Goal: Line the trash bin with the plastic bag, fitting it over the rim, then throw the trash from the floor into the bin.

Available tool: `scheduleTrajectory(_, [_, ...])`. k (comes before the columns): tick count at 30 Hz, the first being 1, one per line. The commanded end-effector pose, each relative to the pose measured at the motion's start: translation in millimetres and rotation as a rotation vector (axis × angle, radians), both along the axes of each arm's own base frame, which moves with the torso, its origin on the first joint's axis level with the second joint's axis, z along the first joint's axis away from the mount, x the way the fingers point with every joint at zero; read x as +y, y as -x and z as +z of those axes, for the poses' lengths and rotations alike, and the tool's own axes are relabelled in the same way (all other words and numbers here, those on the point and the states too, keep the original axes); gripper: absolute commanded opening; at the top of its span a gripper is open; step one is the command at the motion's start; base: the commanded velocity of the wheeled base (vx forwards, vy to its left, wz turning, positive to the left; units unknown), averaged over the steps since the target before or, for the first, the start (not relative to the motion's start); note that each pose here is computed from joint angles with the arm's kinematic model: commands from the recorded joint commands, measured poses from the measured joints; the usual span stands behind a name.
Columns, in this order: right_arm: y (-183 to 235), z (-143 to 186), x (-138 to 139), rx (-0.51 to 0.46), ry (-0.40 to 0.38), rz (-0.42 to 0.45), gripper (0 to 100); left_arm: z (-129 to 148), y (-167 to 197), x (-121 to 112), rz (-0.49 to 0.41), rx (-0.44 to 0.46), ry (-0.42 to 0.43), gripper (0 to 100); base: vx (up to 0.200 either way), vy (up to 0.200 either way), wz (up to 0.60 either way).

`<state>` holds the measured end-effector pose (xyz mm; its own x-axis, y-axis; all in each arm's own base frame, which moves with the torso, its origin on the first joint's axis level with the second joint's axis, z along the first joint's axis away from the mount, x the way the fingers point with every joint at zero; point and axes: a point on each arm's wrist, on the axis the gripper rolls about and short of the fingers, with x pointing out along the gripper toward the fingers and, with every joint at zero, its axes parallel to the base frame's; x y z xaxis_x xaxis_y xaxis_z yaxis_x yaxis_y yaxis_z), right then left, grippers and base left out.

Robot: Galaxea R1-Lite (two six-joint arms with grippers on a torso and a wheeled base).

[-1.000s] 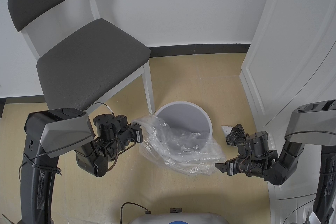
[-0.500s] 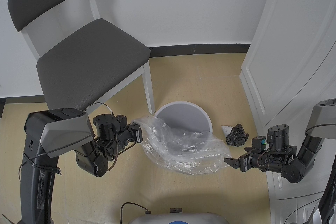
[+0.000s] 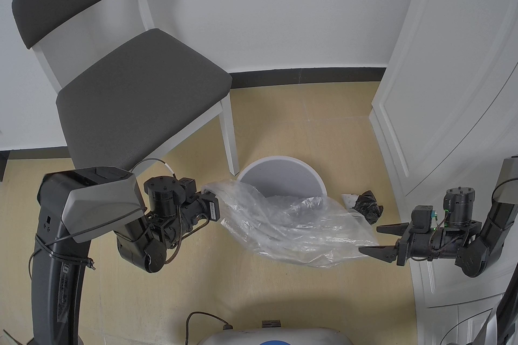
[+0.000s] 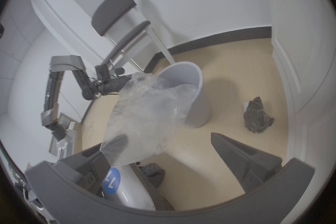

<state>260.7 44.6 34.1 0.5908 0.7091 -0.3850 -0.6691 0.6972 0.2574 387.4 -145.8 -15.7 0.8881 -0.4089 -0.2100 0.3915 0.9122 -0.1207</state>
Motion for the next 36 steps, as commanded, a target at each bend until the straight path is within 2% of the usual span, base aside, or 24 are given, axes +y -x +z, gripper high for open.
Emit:
scheduleTrajectory(1, [1.5,-25.9,-31.4,0.020,-0.080,0.031,100,-3.7,0.8,1.0,-0.004,0.001,-0.030,0,0.000,0.000,0.00])
scheduleTrajectory(5, [3.7,-36.9,-38.5,-0.029,-0.119,0.067,100,-6.3,2.5,3.0,-0.004,0.014,-0.045,0,0.000,0.000,0.00])
scheduleTrajectory(8, [7.7,-46.5,-40.6,0.018,-0.126,0.059,100,-7.9,2.3,4.2,-0.001,0.029,-0.053,0,0.000,0.000,0.00])
scheduleTrajectory(16, [8.9,-44.8,-45.6,0.011,-0.154,0.087,100,-7.0,-4.7,18.5,0.036,0.049,-0.058,0,0.000,0.000,0.00])
scheduleTrajectory(25, [9.7,-36.3,-43.3,-0.019,-0.148,0.096,100,-6.8,-3.7,15.5,0.028,0.048,-0.056,0,0.000,0.000,0.00])
scheduleTrajectory(29, [13.2,-17.4,-28.1,-0.074,-0.125,0.116,100,-3.2,-2.2,12.7,0.022,0.038,-0.053,0,0.000,0.000,0.00])
scheduleTrajectory(31, [19.7,1.0,-3.4,-0.124,-0.070,0.067,100,-1.5,-1.8,11.0,0.024,0.031,-0.051,0,0.000,0.000,0.00])
scheduleTrajectory(36, [40.5,37.1,55.2,-0.248,-0.021,-0.093,100,0.3,-1.6,11.1,0.025,0.026,-0.050,0,0.000,0.000,0.00])
